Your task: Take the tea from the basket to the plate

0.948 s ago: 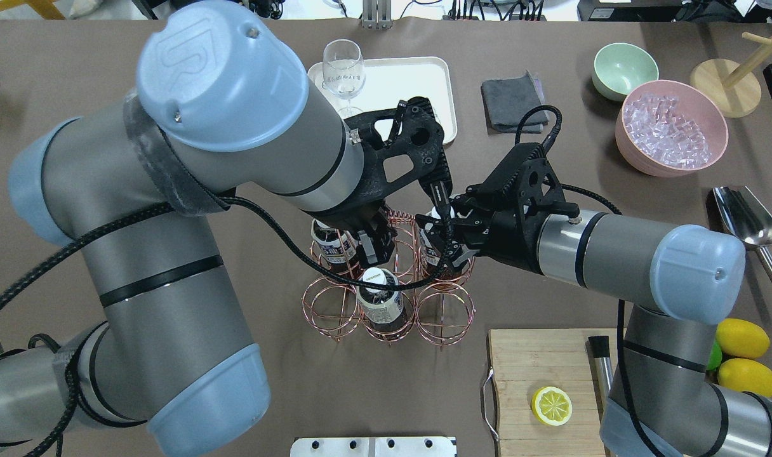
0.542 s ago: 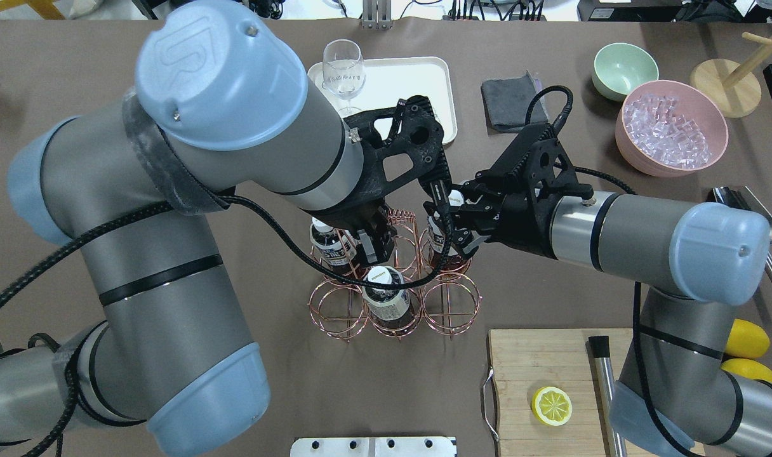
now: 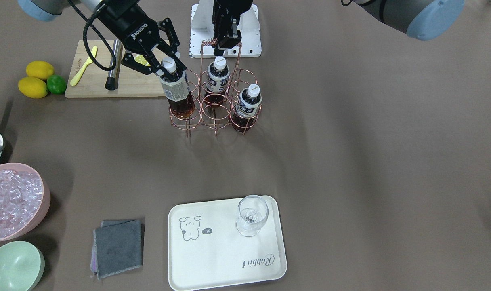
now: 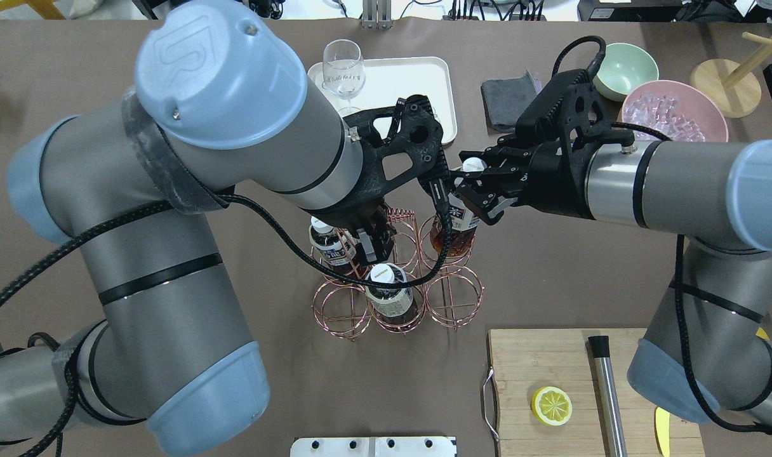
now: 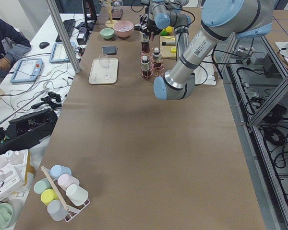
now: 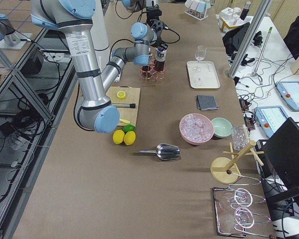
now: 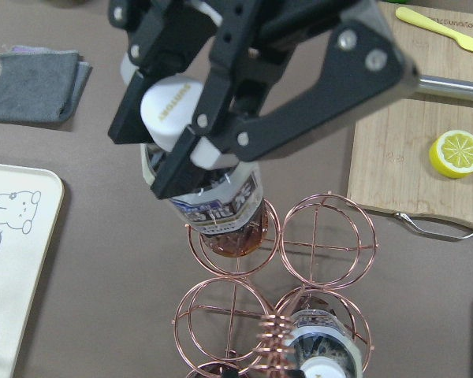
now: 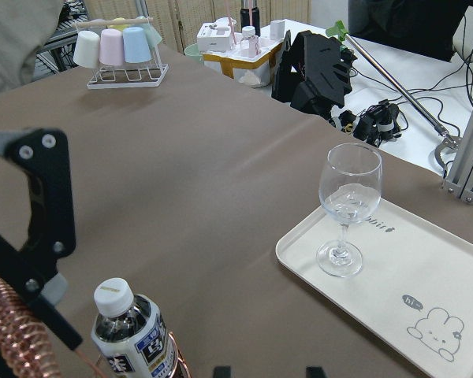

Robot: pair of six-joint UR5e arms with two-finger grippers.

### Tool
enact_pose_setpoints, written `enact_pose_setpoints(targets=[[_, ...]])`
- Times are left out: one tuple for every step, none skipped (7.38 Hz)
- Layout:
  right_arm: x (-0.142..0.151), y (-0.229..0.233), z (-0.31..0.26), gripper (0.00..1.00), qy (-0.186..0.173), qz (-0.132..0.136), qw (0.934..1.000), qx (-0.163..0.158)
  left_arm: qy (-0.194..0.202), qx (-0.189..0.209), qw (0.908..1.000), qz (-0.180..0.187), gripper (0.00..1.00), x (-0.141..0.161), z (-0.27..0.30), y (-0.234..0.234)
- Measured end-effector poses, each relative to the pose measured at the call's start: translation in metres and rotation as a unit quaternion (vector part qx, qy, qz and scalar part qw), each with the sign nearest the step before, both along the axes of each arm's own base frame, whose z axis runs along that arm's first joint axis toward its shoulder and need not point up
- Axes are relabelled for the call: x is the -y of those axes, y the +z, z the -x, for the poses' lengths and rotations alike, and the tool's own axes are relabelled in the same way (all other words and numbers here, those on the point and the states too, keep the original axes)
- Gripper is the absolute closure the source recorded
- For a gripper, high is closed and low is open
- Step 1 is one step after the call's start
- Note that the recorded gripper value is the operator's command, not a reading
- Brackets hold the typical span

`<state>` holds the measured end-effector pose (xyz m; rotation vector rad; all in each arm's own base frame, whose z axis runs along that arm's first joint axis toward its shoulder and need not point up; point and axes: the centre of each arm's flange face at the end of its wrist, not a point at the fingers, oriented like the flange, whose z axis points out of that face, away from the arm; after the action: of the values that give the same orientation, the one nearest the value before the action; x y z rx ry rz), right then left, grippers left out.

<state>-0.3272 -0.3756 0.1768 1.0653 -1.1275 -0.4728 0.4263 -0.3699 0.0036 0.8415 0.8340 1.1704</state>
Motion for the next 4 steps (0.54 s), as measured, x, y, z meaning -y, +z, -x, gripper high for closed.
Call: enact_pose_setpoints(targets=[[0.003,-0.01,-0.016,1.0,-0.003,0.004,1.0,-0.001,0.0,0.0,1.0,0.0,1.0,0.0,0.0,0.0],[0.006,-0.017,-0.031,1.0,-0.008,0.007,0.9999,0.0,0.0,0.0,1.0,0.0,1.0,0.0,0.0,0.0],[0.013,-0.019,-0.049,1.0,-0.011,0.01,0.9999,0.003,0.0,0.0,1.0,0.0,1.0,0.0,0.0,0.0],[0.024,-0.019,-0.072,1.0,-0.012,0.013,0.9998,0.003,-0.001,0.0,1.0,0.0,1.0,0.001,0.0,0.0]])
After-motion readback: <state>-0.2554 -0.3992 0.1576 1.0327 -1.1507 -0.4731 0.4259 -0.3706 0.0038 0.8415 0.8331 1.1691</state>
